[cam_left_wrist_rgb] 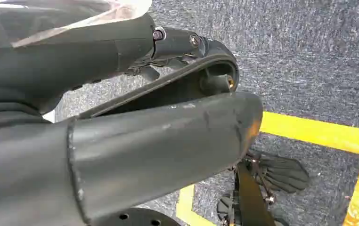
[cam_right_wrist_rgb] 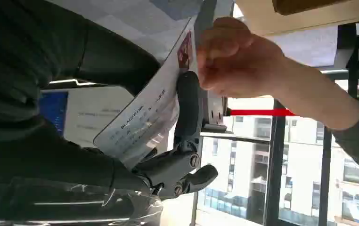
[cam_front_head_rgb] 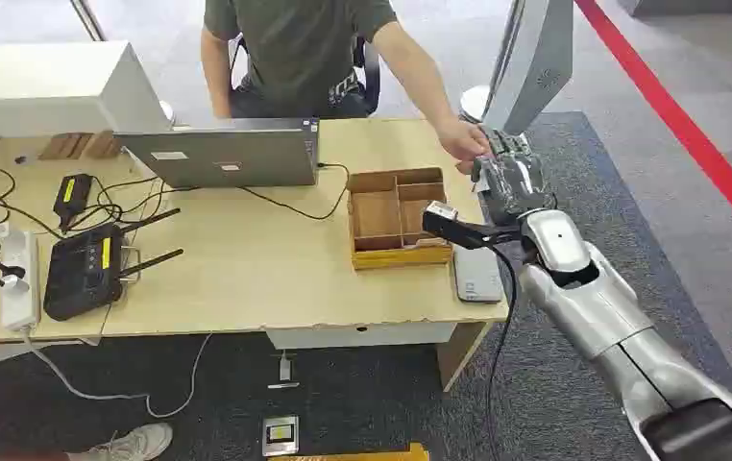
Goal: Pass the card to the sensor for recognition and then transmit it.
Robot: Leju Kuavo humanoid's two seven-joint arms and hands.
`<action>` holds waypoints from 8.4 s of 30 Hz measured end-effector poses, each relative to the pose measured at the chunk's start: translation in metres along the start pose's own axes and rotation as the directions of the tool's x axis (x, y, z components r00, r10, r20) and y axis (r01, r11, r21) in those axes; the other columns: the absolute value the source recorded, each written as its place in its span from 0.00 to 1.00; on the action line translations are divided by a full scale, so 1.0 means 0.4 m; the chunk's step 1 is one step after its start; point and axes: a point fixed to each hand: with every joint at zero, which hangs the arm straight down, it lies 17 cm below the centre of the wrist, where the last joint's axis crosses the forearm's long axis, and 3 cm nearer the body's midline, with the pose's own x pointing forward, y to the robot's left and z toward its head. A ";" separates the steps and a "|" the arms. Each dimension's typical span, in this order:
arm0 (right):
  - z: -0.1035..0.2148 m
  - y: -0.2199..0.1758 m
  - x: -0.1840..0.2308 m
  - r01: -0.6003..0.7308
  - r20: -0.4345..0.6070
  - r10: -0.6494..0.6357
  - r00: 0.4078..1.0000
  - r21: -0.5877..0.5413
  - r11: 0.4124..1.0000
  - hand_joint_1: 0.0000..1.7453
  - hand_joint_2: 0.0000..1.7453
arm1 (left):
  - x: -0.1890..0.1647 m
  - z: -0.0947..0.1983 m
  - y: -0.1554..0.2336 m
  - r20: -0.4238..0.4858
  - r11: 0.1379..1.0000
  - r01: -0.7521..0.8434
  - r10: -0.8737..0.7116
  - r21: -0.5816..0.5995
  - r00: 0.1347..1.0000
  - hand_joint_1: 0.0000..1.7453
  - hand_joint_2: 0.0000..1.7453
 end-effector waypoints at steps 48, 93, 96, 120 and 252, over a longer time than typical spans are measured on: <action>0.206 0.354 -0.095 0.045 -0.095 -0.019 0.995 0.275 0.960 1.00 1.00 | -0.011 -0.003 0.021 -0.023 1.000 -0.014 0.015 0.025 1.000 0.00 0.00; 0.131 0.166 -0.153 0.350 -0.250 -0.300 0.921 0.189 0.917 1.00 1.00 | -0.005 -0.003 0.028 0.002 0.998 0.059 -0.059 0.008 0.998 0.00 0.00; 0.068 -0.002 -0.163 0.360 -0.213 -0.332 0.919 0.107 0.927 1.00 1.00 | -0.021 -0.003 0.030 -0.026 0.996 0.084 -0.084 0.008 0.996 0.00 0.00; -0.107 -0.157 0.160 0.203 0.038 -0.205 0.978 0.052 0.978 1.00 1.00 | 0.017 0.000 -0.002 0.036 0.990 0.138 -0.137 -0.020 0.990 0.00 0.00; 0.156 0.354 0.141 0.281 -0.098 -0.264 0.959 0.273 0.920 0.00 1.00 | -0.011 0.001 0.000 0.002 0.998 0.059 -0.059 -0.005 0.998 0.00 0.00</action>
